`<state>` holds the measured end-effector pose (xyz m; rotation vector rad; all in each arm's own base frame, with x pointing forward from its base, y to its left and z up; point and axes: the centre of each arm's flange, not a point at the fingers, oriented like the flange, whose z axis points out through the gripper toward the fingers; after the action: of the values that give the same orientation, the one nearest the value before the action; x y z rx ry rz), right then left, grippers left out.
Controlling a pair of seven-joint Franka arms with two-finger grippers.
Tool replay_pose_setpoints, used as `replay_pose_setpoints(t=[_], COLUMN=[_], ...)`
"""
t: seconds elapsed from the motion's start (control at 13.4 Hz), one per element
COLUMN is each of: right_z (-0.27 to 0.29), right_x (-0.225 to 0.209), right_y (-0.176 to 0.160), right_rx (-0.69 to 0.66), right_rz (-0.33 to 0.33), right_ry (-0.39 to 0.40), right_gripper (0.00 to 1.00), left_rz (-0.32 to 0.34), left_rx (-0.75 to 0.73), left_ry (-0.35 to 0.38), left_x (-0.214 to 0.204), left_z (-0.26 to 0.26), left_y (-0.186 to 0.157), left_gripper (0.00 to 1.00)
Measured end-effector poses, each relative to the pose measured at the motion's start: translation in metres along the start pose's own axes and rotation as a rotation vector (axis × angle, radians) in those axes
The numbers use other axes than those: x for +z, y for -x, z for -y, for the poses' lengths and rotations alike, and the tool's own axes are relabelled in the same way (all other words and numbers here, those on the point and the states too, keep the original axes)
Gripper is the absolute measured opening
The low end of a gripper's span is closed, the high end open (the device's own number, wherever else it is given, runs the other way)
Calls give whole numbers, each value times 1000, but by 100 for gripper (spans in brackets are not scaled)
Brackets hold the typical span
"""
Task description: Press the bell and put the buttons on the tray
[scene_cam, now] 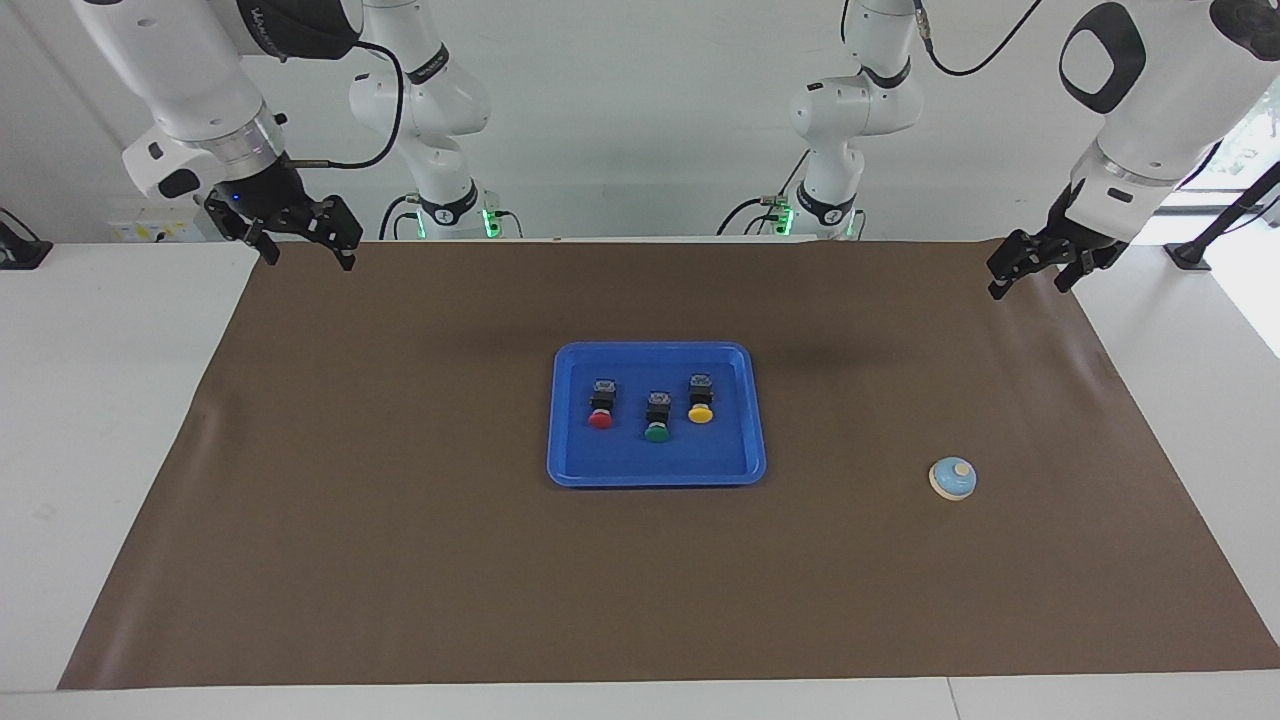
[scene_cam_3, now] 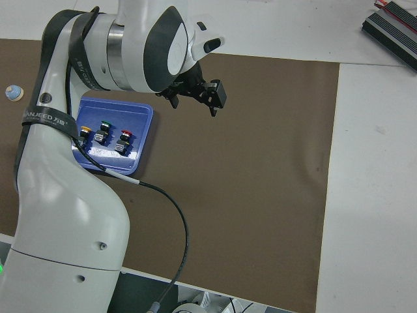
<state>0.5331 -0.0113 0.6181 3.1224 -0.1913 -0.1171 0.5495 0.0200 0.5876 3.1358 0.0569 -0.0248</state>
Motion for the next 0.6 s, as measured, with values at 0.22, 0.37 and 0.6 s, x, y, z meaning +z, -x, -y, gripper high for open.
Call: replay_pose_setpoints(t=[0.22, 0.37, 0.6], right_z=[0, 0, 0], right_x=[0, 0, 0], right_y=[0, 0, 0], right_rx=[0, 0, 0], right_rz=[0, 0, 0], right_ry=[0, 0, 0], right_gripper=[100, 100, 100], left_rz=[3, 9, 24], left_rx=[5, 9, 9], left_ry=[0, 0, 0], left_x=[2, 2, 3], left_z=[-3, -5, -5], left_y=[-1, 0, 2], left_gripper=[100, 100, 100])
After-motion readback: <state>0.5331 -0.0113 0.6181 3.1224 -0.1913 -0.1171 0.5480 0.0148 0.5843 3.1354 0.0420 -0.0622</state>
